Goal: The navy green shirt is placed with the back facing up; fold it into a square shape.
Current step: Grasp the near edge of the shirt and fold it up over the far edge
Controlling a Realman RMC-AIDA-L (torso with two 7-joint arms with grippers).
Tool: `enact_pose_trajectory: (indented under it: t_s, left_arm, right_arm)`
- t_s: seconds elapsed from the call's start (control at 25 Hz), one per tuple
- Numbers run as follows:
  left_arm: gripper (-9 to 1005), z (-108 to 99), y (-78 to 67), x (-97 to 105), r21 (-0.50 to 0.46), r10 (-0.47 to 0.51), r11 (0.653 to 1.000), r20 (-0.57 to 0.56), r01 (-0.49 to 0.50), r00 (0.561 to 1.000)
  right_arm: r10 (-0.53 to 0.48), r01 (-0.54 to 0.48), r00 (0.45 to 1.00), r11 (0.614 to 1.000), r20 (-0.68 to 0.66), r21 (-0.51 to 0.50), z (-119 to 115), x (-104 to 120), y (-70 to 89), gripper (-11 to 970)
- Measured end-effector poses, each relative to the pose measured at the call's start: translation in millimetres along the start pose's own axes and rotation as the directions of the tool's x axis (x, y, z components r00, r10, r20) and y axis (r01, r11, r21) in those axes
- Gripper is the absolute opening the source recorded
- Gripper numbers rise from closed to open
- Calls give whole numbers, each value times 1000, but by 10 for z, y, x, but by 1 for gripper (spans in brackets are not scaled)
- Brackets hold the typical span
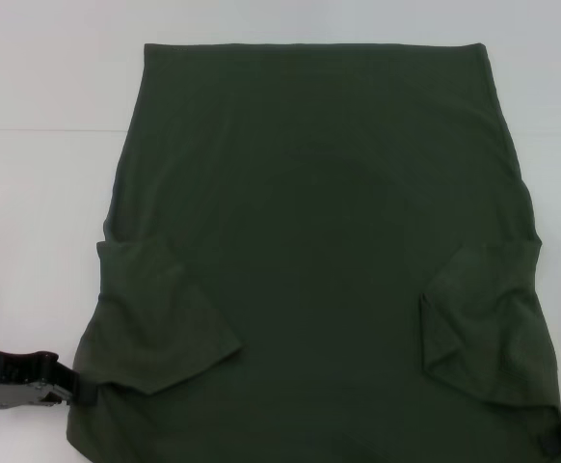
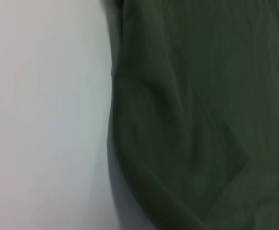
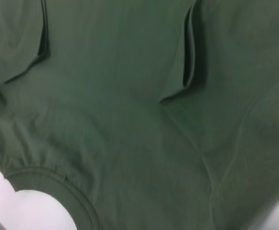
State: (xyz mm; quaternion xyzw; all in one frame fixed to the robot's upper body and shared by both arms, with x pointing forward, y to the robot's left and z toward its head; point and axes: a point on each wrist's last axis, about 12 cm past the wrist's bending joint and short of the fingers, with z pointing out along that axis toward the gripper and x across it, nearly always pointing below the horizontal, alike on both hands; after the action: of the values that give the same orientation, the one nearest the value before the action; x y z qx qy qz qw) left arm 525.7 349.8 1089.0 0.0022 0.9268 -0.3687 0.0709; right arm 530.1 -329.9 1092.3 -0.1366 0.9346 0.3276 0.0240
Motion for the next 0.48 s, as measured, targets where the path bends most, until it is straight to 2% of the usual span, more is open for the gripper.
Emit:
enact_pose_trajectory:
  t_s: [0.48]
  left_arm:
    - [27,-15,-42,129,84,35,996,-95,-27,995]
  right_arm:
    - [-142,130,987,982,-81,-138,-116,160,101,54]
